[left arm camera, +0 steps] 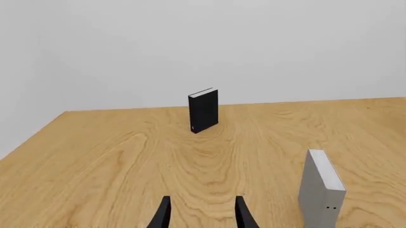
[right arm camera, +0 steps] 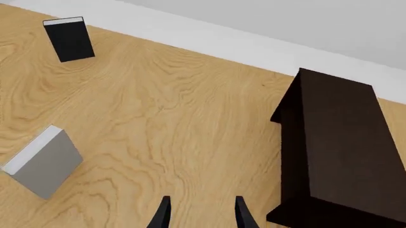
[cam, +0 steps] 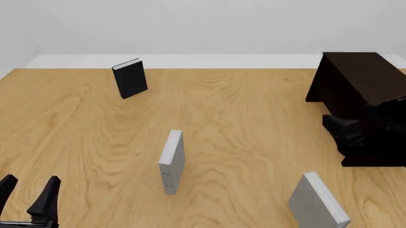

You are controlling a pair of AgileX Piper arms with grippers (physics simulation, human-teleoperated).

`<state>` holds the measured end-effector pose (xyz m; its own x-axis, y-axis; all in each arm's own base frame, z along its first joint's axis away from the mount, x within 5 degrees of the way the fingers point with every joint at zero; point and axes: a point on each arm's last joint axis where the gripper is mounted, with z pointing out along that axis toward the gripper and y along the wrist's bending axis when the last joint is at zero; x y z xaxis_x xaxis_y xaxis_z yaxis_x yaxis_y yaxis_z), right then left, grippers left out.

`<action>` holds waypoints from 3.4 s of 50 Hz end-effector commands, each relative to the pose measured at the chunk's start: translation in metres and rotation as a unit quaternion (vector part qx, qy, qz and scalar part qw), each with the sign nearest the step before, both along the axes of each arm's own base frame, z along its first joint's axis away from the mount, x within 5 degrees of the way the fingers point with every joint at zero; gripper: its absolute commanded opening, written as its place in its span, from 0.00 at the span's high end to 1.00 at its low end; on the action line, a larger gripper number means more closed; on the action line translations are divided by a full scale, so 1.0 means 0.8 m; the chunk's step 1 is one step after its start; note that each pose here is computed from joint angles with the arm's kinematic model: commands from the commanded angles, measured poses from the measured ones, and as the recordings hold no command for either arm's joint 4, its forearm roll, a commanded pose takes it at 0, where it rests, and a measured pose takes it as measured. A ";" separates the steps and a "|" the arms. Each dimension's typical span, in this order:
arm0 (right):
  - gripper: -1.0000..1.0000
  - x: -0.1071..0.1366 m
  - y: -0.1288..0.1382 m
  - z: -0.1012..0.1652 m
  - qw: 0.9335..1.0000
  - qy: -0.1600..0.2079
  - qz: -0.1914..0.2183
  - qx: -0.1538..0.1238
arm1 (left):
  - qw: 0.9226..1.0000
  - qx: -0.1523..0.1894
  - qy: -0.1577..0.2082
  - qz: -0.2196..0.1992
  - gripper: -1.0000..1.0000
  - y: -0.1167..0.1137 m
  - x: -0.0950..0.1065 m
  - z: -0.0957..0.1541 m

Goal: Pick up the book on the right and place it on the cabinet shelf.

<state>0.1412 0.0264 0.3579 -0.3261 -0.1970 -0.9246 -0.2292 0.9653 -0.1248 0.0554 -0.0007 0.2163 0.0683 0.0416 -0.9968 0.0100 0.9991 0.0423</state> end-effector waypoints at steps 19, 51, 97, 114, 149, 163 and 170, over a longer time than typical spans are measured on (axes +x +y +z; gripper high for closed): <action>0.00 0.014 0.004 -0.029 0.994 0.094 0.017 -0.045 | 1.000 0.006 0.001 0.000 0.00 0.000 0.001 -0.003; 0.00 0.021 0.003 -0.081 0.988 0.138 0.020 -0.063 | 1.000 0.013 0.008 -0.008 0.00 -0.001 0.001 -0.008; 0.00 0.015 0.020 -0.132 0.981 0.180 0.047 -0.049 | 0.999 0.028 0.011 -0.015 0.00 -0.002 0.001 -0.009; 0.00 0.012 0.019 -0.148 0.978 0.195 0.048 -0.055 | 0.999 0.028 0.013 -0.017 0.00 -0.003 0.001 -0.009; 0.00 0.016 0.019 -0.167 0.973 0.215 0.048 -0.064 | 0.999 0.030 0.017 -0.020 0.00 -0.003 0.001 -0.010; 1.00 0.016 0.017 -0.164 0.974 0.213 0.047 -0.066 | 0.999 0.031 0.018 -0.023 0.00 -0.003 0.001 -0.010; 1.00 0.018 0.016 -0.156 0.976 0.205 0.044 -0.065 | 0.999 0.029 0.020 -0.023 0.00 -0.003 0.001 -0.011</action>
<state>0.1540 0.0407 0.2265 -0.6502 -0.3528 -0.6728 -0.3772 0.9187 -0.1172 0.0563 -0.0033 0.2080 0.0347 0.0988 -0.9945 0.0556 0.9934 0.1007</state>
